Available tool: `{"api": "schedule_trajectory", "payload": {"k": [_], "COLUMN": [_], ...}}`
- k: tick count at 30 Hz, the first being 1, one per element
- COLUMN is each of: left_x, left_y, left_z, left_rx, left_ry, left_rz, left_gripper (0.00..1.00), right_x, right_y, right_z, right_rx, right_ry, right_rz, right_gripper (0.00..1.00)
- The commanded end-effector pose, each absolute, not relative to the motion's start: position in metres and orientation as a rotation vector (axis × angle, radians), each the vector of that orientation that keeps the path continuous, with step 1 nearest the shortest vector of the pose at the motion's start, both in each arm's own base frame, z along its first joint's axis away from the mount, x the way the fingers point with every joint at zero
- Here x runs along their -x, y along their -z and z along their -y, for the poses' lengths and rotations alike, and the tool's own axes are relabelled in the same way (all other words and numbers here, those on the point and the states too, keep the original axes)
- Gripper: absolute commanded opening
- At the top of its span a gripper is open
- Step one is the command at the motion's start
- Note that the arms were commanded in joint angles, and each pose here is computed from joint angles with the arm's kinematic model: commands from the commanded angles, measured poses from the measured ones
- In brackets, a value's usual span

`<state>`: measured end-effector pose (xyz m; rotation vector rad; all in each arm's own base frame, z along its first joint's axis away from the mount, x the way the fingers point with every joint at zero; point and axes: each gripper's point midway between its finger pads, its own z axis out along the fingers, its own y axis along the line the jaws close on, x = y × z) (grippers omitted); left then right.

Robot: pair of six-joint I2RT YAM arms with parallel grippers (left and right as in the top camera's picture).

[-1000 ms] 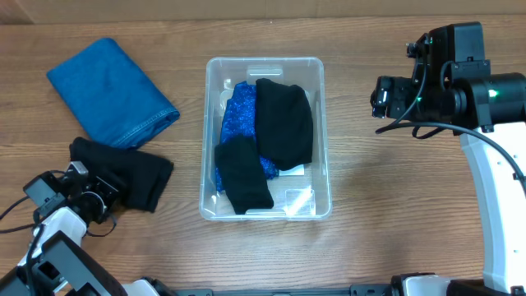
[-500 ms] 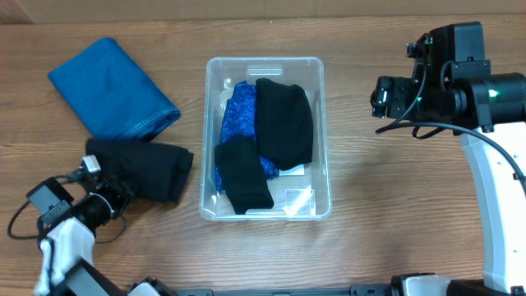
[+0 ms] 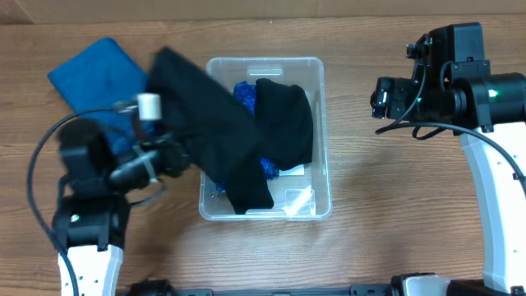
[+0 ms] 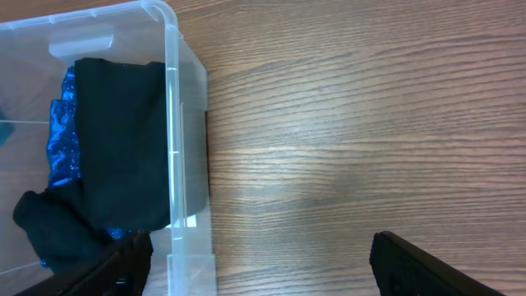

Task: Pack container
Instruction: 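Lay the black cloth into the bin and withdraw the left gripper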

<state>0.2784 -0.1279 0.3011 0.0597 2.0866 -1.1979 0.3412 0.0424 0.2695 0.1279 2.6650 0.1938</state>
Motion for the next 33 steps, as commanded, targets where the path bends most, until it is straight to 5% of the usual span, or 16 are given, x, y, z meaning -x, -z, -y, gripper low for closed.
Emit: {"api": "schedule_trajectory", "payload": {"k": [1,8,21,24,30,33], "left_x": [-0.286,-0.3,-0.279,-0.3,-0.333,-0.339], "left_y": [-0.296,-0.209,-0.097,-0.087,-0.173,-0.231], "left_z": [0.158,0.207,0.259,0.234,0.22,0.221], "left_rx": [-0.326,-0.593,-0.692,-0.614,-0.608,-0.602], "left_ry": [0.894,0.835,0.884,0.667,0.609,0.567], "left_rz": [-2.163,-2.387,-2.729,-2.749,-2.564,-2.428], "left_gripper": [0.04,0.04,0.09,0.56,0.91,0.88], "right_x": [-0.342,-0.338,-0.338,-0.337,-0.337,-0.337], "right_y": [-0.273,-0.27,-0.27,-0.27,-0.269,-0.27], "right_z": [-0.041,0.024,0.028,0.028,0.028,0.028], "right_rx": [-0.127,-0.491,-0.503,-0.504,-0.504,-0.504], "right_ry": [-0.189,-0.13,-0.133,-0.132,-0.132,-0.133], "right_rz": [-2.652,-2.627,-2.626,-2.628,-2.628,-2.626], "right_gripper": [0.89,0.89,0.89,0.89,0.89,0.89]}}
